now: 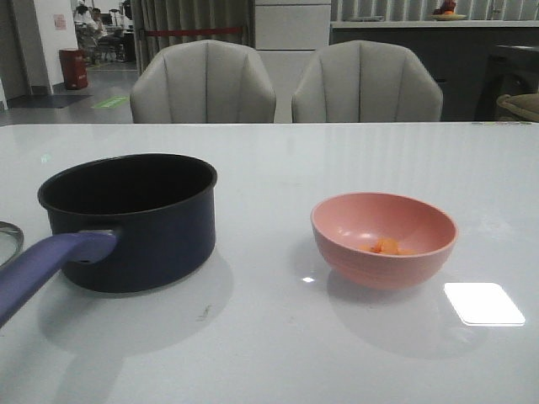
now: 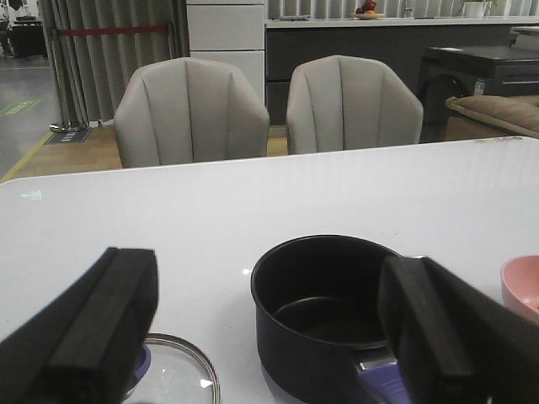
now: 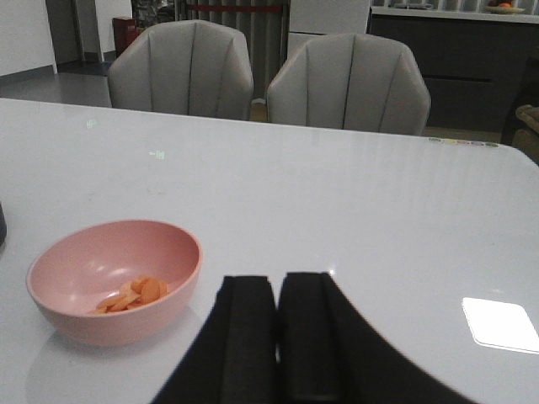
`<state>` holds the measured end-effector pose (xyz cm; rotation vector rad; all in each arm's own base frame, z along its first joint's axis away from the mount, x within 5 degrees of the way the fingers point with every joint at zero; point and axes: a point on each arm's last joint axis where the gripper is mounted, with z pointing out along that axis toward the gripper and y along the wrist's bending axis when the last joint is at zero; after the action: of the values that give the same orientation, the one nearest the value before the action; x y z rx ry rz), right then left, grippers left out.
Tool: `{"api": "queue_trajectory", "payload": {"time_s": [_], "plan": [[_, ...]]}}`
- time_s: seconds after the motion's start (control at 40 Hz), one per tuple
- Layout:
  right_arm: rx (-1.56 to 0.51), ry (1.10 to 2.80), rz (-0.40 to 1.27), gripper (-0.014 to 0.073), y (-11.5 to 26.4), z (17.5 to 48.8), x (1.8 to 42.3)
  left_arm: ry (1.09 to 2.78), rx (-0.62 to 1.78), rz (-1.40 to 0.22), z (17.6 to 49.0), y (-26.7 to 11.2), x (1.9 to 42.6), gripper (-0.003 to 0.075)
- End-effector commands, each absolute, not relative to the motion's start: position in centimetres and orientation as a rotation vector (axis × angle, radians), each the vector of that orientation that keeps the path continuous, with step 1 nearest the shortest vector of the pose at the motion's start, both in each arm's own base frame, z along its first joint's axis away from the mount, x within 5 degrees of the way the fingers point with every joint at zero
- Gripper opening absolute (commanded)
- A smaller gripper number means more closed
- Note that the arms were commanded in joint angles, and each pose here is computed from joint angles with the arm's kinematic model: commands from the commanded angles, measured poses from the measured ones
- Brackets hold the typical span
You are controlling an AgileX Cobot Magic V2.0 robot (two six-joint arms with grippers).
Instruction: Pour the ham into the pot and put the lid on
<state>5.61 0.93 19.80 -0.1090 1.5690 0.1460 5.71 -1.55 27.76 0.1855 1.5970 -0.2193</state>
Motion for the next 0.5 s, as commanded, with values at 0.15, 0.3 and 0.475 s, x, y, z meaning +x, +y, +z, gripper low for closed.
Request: {"api": "queue_trajectory", "payload": {"time_s": [0.15, 0.3, 0.475], "plan": [[-0.058, 1.386, 0.181, 0.0148, 0.8, 22.9, 5.2, 1.501, 0.174, -0.232, 29.3, -1.5, 5.6, 0.0561], [-0.064, 1.48, 0.186, 0.0148, 0.9, 25.6, 5.8, 1.501, 0.174, -0.232, 29.3, -1.5, 5.6, 0.0561], [-0.092, 1.735, 0.179, 0.0148, 1.4, 28.1, 8.1, 1.499, 0.174, -0.232, 29.3, -1.5, 5.6, 0.0561]]}}
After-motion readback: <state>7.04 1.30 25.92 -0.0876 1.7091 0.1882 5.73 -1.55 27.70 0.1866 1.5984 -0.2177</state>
